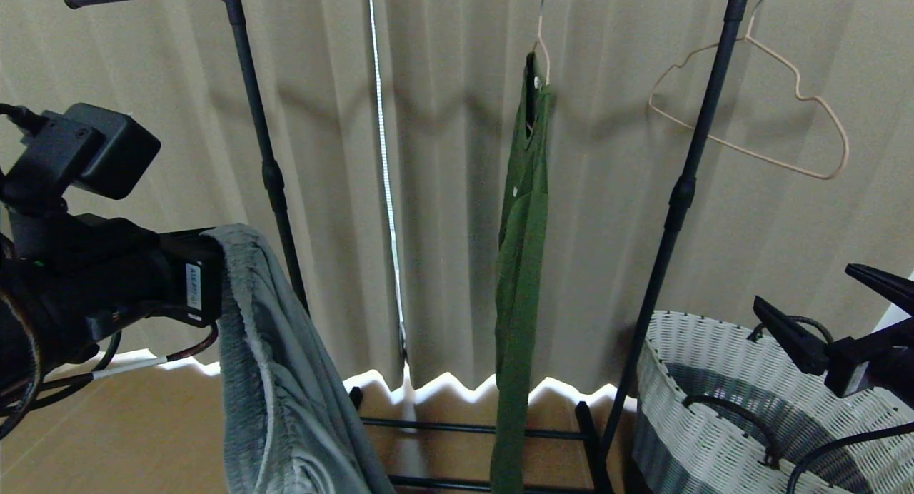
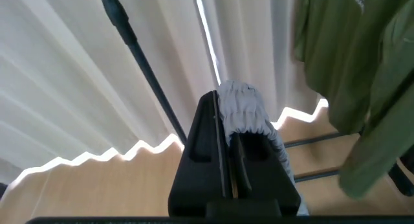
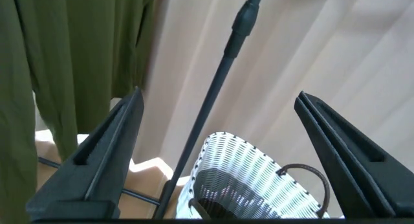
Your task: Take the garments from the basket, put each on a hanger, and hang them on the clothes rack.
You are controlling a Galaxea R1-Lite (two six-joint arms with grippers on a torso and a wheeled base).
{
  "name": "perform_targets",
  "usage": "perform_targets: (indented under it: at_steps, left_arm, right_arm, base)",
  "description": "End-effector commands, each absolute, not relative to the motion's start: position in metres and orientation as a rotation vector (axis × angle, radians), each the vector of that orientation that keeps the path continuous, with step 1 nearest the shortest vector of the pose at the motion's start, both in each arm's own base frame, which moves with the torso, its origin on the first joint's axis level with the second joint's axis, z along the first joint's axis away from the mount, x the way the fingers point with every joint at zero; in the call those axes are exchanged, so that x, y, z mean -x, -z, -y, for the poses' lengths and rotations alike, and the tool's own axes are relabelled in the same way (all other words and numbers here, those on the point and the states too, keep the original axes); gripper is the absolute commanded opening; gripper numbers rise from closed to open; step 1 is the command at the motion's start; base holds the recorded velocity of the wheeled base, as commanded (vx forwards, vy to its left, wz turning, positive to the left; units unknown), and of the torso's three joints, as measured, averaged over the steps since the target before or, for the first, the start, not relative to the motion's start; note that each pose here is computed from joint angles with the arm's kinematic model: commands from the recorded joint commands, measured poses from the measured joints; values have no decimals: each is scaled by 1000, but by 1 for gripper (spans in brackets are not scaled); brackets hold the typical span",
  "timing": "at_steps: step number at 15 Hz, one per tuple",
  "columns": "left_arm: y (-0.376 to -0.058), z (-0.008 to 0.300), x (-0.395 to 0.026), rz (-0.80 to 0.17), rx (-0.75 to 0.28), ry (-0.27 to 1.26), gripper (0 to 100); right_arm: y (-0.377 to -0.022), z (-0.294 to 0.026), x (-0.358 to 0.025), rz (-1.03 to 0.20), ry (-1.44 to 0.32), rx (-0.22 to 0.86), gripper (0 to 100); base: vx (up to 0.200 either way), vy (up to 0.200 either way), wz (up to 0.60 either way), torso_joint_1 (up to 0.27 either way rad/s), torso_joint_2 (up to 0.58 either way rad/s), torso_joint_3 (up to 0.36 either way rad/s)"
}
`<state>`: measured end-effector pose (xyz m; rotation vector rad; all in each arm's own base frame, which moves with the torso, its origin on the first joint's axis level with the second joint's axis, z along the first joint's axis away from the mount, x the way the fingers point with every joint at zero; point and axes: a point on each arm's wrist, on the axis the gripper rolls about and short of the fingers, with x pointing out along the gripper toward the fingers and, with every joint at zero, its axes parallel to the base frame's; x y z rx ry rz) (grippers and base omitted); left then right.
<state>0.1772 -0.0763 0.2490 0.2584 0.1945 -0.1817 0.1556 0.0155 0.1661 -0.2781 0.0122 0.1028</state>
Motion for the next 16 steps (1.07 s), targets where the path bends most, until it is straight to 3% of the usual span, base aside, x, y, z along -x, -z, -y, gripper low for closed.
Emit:
perform_targets:
  at_steps: [1,8,16]
  left_arm:
    - [-250,72,-175,-191,-252,180,0]
    - [-245,64,-158,-177,-247,193,0]
    - [-234,60,-149,-197,-255,222,0]
  right_arm:
    - [-167,-15,-153,-4,-103,278,100]
    - [-175,-14,-157,28,-92,291,100]
    - [-175,-8,-158,20,-48,293,100]
  base:
    - [0,0,0,0,0,0]
    - [0,0,0,7,-16,-9]
    - [0,0,0,116,-394,-269]
